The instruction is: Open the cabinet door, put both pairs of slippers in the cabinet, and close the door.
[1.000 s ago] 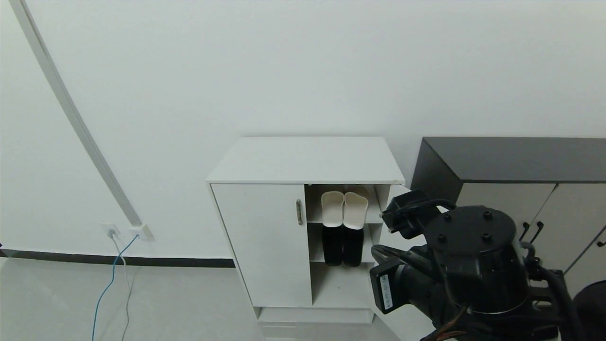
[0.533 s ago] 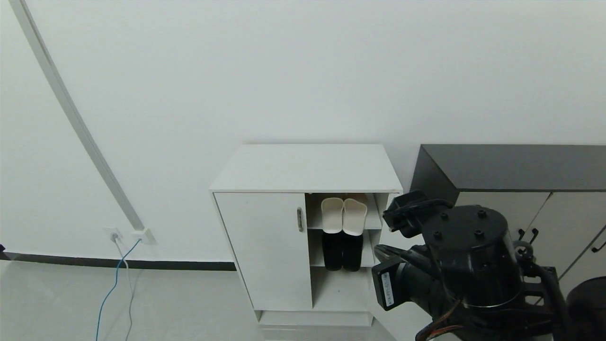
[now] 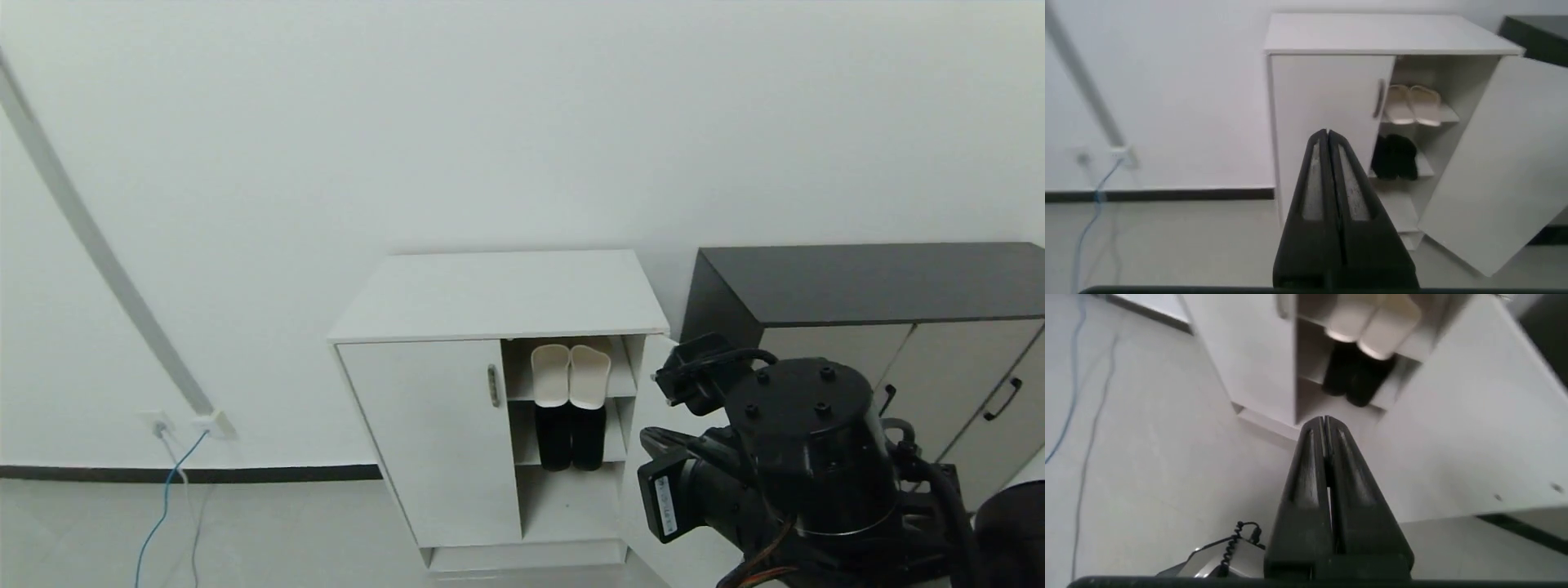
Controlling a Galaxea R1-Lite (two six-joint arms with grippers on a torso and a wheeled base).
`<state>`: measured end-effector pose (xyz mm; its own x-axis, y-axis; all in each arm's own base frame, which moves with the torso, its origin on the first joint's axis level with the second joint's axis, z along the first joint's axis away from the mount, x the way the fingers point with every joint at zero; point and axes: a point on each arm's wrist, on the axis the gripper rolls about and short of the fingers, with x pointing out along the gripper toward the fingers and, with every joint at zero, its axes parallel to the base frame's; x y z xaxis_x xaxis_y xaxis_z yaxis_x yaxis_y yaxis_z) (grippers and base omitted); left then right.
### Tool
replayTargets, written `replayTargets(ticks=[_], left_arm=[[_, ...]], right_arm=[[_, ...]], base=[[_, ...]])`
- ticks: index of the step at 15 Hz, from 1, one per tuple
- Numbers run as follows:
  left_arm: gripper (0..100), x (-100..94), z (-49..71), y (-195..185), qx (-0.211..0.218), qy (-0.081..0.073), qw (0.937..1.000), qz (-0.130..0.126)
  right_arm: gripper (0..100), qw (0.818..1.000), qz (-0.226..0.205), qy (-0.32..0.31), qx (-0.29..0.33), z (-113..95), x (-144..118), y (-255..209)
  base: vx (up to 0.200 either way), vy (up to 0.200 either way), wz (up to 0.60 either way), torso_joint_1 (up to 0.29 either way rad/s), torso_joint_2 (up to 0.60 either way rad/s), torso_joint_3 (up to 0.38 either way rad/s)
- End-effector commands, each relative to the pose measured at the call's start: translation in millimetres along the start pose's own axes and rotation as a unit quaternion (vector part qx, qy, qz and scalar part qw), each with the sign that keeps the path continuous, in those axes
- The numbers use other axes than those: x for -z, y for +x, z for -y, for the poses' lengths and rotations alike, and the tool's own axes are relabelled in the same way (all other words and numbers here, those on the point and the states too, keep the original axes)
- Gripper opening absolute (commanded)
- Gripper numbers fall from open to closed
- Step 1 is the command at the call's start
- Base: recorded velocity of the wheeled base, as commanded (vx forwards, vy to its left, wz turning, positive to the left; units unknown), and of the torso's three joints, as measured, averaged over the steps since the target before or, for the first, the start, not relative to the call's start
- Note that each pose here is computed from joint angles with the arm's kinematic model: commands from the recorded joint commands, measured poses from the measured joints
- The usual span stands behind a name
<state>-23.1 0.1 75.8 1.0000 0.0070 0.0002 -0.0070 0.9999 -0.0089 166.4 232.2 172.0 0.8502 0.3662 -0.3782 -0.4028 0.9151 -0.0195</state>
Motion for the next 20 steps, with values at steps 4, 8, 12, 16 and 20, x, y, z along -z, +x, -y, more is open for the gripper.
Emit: replayTargets(ticks=[4,8,12,16,20], left_arm=[[0,-0.2,0.0,0.1,-0.001,0.0,1.0,0.0],[0,-0.2,0.0,0.1,-0.001,0.0,1.0,0.0],[0,-0.2,0.0,0.1,-0.001,0.0,1.0,0.0],[0,-0.2,0.0,0.1,-0.001,0.0,1.0,0.0],[0,-0.2,0.0,0.1,-0.001,0.001,1.0,0.0]], right_arm=[[0,1.0,-0.006,-0.004,0.006,1.5,3.0,3.6],[0,1.0,-0.009,-0.006,0.007,0.8,4.6,5.4],[0,1.0,-0.011,-0.005,0.013,4.0,4.6,8.0],[0,0.999,-0.013,-0.002,0.044,20.5,3.2,26.3],[0,0.996,0.007,0.038,0.086,51.2,-6.9,66.6]], base=[[0.0,0.0,0.0,0.0,0.0,0.0],[-0.05,0.0,0.0,-0.001,0.0,0.002],[-0.1,0.0,0.0,0.001,0.0,-0.001],[0.0,0.0,0.0,0.0,0.0,0.0],[0.0,0.0,0.0,0.0,0.0,0.0]])
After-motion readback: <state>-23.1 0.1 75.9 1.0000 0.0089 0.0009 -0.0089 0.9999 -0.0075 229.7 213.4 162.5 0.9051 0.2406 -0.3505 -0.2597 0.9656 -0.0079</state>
